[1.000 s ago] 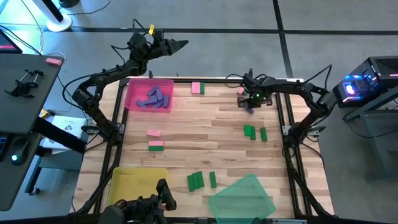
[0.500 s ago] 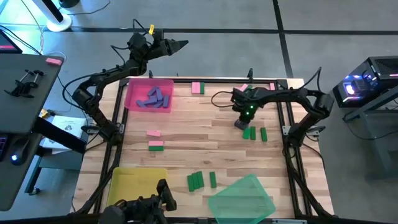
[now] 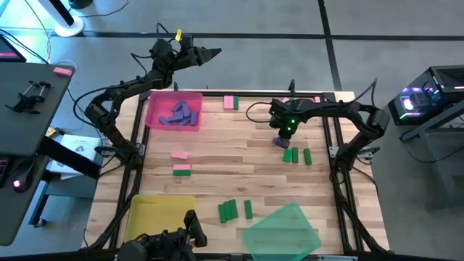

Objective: Sort blocks
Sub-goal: Put the violet block into the pink bin

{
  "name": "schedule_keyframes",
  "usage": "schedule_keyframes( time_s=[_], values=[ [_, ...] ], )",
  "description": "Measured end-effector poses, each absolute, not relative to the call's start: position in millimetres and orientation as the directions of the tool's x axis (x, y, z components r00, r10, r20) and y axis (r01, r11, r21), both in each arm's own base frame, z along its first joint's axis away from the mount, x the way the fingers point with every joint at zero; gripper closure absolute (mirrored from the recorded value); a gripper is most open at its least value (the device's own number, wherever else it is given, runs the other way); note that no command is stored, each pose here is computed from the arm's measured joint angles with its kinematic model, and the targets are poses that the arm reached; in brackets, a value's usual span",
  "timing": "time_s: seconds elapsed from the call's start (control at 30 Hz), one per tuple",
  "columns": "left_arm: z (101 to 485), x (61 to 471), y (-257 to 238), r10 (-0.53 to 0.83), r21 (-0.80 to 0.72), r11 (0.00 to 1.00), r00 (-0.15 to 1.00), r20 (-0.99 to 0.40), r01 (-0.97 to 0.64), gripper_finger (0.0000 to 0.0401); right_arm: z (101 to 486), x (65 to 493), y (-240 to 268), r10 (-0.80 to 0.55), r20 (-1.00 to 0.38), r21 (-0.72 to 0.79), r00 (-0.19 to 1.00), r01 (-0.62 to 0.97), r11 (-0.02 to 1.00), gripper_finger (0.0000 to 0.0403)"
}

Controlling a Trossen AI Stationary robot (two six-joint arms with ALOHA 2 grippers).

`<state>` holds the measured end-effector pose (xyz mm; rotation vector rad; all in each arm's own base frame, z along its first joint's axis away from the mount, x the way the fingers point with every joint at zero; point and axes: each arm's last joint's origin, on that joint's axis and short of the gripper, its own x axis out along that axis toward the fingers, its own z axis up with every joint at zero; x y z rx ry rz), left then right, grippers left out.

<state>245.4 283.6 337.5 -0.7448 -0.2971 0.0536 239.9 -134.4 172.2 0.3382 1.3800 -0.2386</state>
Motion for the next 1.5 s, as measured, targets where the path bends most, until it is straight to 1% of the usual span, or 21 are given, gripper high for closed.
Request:
schedule_keyframes(
  time_s=[0.07, 0.27, 0.37, 0.43, 0.5, 0.7, 0.8, 0.87, 1.03, 1.13, 1.23, 1.33, 1.37, 1.43, 1.5],
  values=[
    [337.5, 245.4, 283.6, 0.154, -0.675, 0.736, 0.957, 0.247, 0.056, 0.0188, 187.8, 243.3, -136.2, 0.001, -0.970, 0.087, 0.242, 0.345, 0.934, 0.0403],
    [337.5, 245.4, 283.7, 0.155, -0.675, 0.736, 0.957, 0.247, 0.055, 0.0188, 215.9, 241.7, -134.8, -0.025, -0.954, 0.090, 0.299, 0.366, 0.926, 0.0402],
    [337.4, 245.4, 283.7, 0.155, -0.676, 0.735, 0.957, 0.246, 0.055, 0.0188, 218.5, 242.3, -127.9, 0.001, -0.963, 0.103, 0.269, 0.364, 0.926, 0.0387],
    [337.3, 245.4, 283.7, 0.155, -0.675, 0.736, 0.957, 0.246, 0.054, 0.0188, 218.2, 243.6, -121.6, 0.017, -0.967, 0.104, 0.255, 0.331, 0.938, 0.0362],
    [337.3, 245.4, 283.7, 0.155, -0.674, 0.737, 0.957, 0.246, 0.054, 0.0188, 214.9, 246.3, -114.9, 0.020, -0.966, 0.095, 0.257, 0.282, 0.955, 0.0326],
    [337.2, 245.4, 283.7, 0.155, -0.674, 0.737, 0.957, 0.245, 0.054, 0.0188, 192.9, 248.7, -94.3, -0.072, -0.974, -0.048, 0.217, 0.114, 0.992, 0.0208],
    [337.2, 245.5, 283.7, 0.155, -0.675, 0.736, 0.957, 0.245, 0.054, 0.0188, 184.8, 248.0, -91.4, -0.102, -0.974, -0.089, 0.201, 0.074, 0.993, 0.0172],
    [337.2, 245.5, 283.7, 0.155, -0.675, 0.736, 0.957, 0.245, 0.054, 0.0188, 182.1, 246.0, -90.9, -0.099, -0.977, -0.087, 0.191, 0.069, 0.994, 0.0164],
    [337.2, 245.5, 283.7, 0.155, -0.675, 0.736, 0.957, 0.245, 0.054, 0.0188, 172.2, 245.5, -96.3, -0.083, -0.980, -0.075, 0.179, 0.051, 0.996, 0.0166],
    [337.2, 246.1, 283.1, 0.152, -0.675, 0.736, 0.958, 0.244, 0.056, 0.0188, 157.3, 244.7, -100.2, -0.066, -0.990, -0.064, 0.122, 0.021, 0.998, 0.0175],
    [337.2, 247.1, 282.2, 0.148, -0.675, 0.736, 0.958, 0.244, 0.059, 0.0188, 145.8, 250.7, -107.2, -0.075, -0.989, -0.070, 0.127, 0.038, 0.997, 0.0184],
    [337.2, 247.8, 281.6, 0.145, -0.675, 0.736, 0.959, 0.245, 0.061, 0.0188, 137.5, 254.0, -109.5, -0.052, -0.992, -0.047, 0.113, 0.044, 0.998, 0.0197],
    [337.3, 248.0, 281.4, 0.144, -0.674, 0.736, 0.959, 0.245, 0.062, 0.0188, 135.3, 254.8, -109.6, -0.047, -0.993, -0.043, 0.106, 0.039, 0.998, 0.0206],
    [337.8, 248.0, 281.2, 0.142, -0.675, 0.735, 0.958, 0.249, 0.067, 0.0188, 133.4, 254.7, -109.5, -0.041, -0.994, -0.037, 0.097, 0.043, 0.998, 0.0236],
    [338.8, 247.7, 280.8, 0.134, -0.692, 0.717, 0.957, 0.257, 0.085, 0.0188, 133.9, 254.6, -109.1, -0.034, -0.995, -0.027, 0.093, 0.079, 0.997, 0.0286]
  ],
)
